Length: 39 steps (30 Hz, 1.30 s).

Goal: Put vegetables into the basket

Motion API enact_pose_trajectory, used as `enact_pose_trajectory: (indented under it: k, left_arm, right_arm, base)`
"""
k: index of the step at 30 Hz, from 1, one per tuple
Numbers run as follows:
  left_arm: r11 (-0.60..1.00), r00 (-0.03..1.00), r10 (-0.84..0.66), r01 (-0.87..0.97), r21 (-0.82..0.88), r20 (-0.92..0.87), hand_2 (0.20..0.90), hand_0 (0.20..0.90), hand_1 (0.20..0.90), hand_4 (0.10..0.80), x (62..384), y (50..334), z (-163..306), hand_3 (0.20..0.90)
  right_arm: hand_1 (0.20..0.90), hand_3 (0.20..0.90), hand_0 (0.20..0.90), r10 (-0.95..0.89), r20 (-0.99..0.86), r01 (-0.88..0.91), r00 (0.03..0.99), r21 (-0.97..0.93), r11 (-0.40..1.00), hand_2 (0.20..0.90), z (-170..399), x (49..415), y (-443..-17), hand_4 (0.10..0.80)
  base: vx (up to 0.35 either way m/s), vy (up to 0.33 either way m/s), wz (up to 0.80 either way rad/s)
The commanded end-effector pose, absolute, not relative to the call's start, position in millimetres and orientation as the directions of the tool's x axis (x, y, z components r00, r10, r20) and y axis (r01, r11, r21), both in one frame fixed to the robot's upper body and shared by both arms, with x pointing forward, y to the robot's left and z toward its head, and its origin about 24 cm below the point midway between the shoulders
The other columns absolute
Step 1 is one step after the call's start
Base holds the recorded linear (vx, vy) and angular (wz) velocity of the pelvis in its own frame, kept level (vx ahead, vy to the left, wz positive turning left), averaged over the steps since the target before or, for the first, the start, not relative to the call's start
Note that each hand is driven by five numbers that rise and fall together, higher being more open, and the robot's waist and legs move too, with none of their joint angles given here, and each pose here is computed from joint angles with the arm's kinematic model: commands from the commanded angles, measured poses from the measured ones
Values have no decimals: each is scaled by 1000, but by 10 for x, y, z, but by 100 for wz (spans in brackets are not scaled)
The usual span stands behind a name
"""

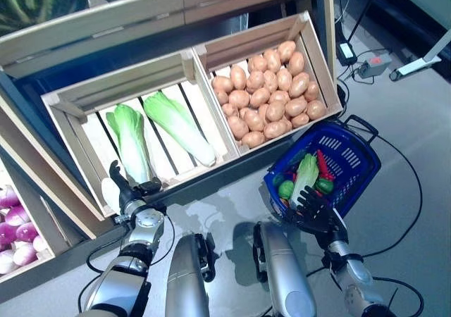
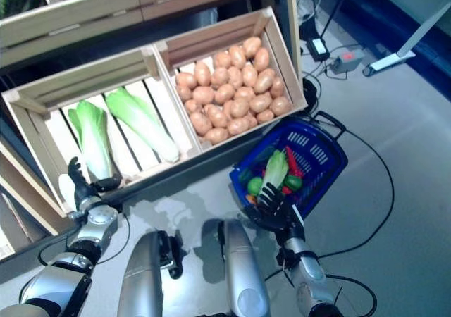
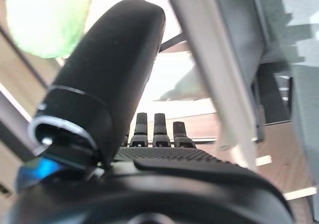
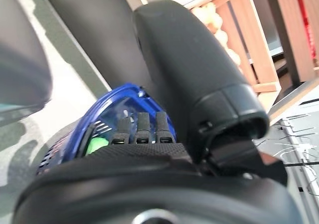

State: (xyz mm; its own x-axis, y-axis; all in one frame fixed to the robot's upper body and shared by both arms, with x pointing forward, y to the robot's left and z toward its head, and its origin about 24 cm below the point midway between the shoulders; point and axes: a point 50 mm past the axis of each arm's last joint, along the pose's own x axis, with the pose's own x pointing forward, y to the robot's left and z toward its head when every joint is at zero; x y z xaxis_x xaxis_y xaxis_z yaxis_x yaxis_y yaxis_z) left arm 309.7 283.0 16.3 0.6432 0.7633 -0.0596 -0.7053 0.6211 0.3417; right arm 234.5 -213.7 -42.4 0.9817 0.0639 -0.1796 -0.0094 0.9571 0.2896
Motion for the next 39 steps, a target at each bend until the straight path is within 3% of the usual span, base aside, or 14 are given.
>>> enact_pose_trajectory:
  k: [1,5,13,23,24,25,39]
  left_arm:
    - [554,600,795,-778,296,91,900,900,900,800,3231,3181,652,900]
    - [574,617,778,-775,266,120,900,900,900,800,3307,3272,860,900]
    - [505,543,829,-830,238,135,900,900,900,800,3375,3525,1253,900]
    - [519,552,822,-828,211,140,900,900,900,800,3444,3643,1600,900]
    - [521,552,821,-828,208,143,427,427,427,485,3448,3647,1632,427]
    - [522,553,821,-828,204,144,300,300,300,400,3450,3649,1645,300]
    - [549,572,818,-808,214,64,300,300,300,400,3314,3702,1324,300]
  right_arm:
    - [900,900,900,88,2,-86,996,243,966,900,-58,2534,-2136,800]
    - [900,900,900,79,14,-80,997,233,969,900,-10,2553,-2197,800]
    - [900,900,900,87,55,-97,995,219,971,900,90,2593,-2274,800]
    - [900,900,900,51,87,-69,995,208,976,900,172,2585,-2333,800]
    - [900,900,900,47,92,-66,995,209,976,900,182,2580,-2335,800]
    - [900,900,900,46,95,-65,994,209,976,900,188,2578,-2337,800]
    - [900,900,900,64,109,-87,992,214,973,900,219,2552,-2297,800]
  base:
    - [-48,12,-1]
    - [-42,8,-3]
    - [-14,2,-1]
    - [0,-2,1]
    - [4,-7,6]
    - [7,-10,9]
    - [53,-6,5]
